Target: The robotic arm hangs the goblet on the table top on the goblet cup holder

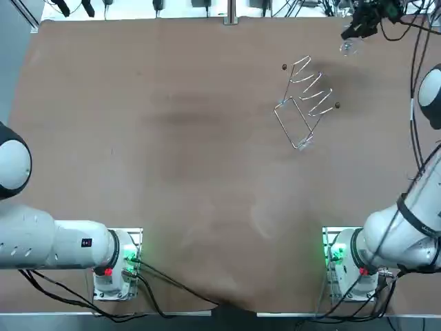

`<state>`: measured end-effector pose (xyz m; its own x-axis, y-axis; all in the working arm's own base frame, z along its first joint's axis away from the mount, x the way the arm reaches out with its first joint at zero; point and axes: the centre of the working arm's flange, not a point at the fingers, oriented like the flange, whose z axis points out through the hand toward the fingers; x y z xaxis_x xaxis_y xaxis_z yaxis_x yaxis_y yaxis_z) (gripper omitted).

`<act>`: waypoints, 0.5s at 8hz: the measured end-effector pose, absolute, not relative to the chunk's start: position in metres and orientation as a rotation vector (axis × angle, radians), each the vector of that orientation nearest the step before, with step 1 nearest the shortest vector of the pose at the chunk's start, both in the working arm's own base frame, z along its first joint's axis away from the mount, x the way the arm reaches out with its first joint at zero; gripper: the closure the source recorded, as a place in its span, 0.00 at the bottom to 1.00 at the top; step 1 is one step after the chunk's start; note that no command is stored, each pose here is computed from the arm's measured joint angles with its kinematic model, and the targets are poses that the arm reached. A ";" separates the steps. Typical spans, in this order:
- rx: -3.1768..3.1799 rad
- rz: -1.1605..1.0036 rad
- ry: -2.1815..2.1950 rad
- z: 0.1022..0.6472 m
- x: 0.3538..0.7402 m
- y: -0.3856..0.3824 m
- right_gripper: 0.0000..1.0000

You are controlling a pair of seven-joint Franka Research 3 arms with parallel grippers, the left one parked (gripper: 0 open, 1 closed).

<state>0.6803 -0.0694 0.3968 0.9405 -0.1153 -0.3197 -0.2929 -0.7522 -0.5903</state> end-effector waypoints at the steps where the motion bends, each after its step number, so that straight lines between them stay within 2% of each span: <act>1: -2.429 0.414 0.398 0.400 0.681 -0.050 0.91; 4: -2.406 0.570 0.648 0.398 0.679 -0.020 0.91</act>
<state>0.6790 -0.0198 0.3980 0.7908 -0.3144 -0.5251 -0.5610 -0.7153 -0.4167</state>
